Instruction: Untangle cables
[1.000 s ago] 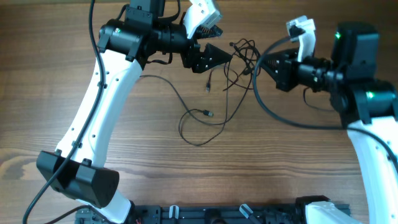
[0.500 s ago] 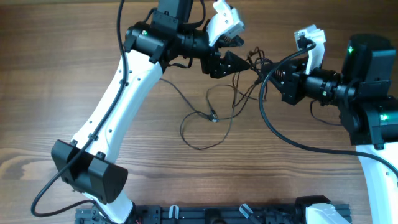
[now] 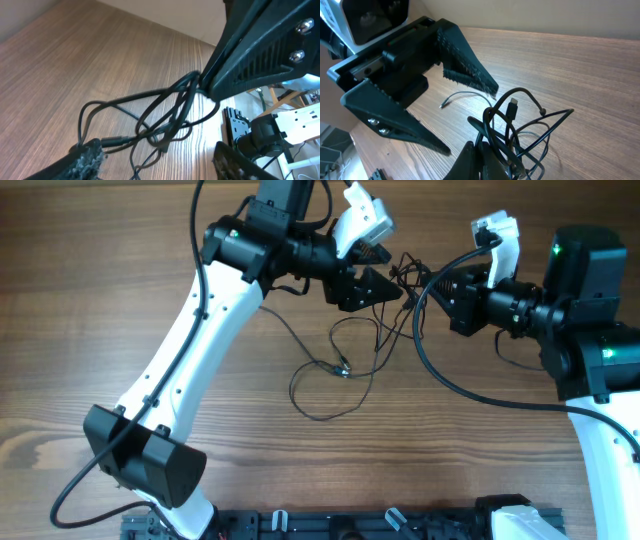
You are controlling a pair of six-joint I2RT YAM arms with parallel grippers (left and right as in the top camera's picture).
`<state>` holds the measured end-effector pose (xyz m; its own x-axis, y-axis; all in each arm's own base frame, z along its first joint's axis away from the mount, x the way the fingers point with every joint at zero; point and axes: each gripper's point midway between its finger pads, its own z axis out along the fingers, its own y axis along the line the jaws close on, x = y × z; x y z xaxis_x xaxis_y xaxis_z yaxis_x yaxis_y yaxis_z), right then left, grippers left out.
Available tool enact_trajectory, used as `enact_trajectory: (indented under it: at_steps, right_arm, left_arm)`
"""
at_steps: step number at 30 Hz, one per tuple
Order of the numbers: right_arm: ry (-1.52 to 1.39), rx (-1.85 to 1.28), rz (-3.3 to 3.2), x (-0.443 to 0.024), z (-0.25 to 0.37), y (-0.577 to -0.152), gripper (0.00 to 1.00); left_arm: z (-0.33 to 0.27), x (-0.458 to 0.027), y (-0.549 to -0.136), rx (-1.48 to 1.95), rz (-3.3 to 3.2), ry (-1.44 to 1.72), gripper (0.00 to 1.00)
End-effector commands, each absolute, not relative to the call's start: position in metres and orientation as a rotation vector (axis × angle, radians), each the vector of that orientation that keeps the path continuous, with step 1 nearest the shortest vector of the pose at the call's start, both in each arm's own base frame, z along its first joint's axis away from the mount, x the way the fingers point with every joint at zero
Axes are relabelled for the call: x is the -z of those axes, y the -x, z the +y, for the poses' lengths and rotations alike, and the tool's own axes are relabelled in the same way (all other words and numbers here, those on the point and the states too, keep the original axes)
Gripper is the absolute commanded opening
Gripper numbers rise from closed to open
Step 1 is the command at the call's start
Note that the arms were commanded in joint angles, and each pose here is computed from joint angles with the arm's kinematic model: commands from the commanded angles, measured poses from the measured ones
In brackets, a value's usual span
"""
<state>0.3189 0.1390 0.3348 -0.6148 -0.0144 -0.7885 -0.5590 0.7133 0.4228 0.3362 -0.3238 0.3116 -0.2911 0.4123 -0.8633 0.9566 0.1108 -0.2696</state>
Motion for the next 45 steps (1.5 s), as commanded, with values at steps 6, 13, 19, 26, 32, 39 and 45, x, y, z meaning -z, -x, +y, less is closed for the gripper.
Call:
enact_trajectory:
  at_steps: [6,13,19,26,32,39,45]
  right_arm:
    - [0.452,-0.893,2.099,-0.337,0.144,-0.313,0.04]
    - [0.221,-0.683,2.120,-0.335,0.095,-0.344,0.04]
    - [0.224,-0.816,2.147,-0.327,0.113,-0.348,0.43]
    - [0.477,-0.991,1.997,-0.345,0.200,-0.352,0.63]
    - [0.609,-0.955,2.009,-0.320,0.231,-0.356,0.55]
    - [0.684,-0.932,1.940,-0.311,0.248,-0.376,0.51]
    - [0.670,-0.895,1.876,-0.325,0.246,-0.386,0.04]
  left_arm:
    - [-0.347,-0.320,-0.319,1.142,1.719,-1.394,0.04]
    - [-0.225,-0.375,-0.301,0.746,2.006,-1.062,0.04]
    - [-0.185,-0.402,-0.288,0.683,2.012,-0.912,0.04]
    - [-0.198,-0.347,-0.387,0.765,2.250,-0.484,0.04]
    - [-0.203,-0.353,-0.392,0.856,2.267,-0.333,0.04]
    - [-0.223,-0.352,-0.375,0.905,2.289,-0.383,0.04]
    - [-0.219,-0.348,-0.377,0.875,2.305,-0.363,0.04]
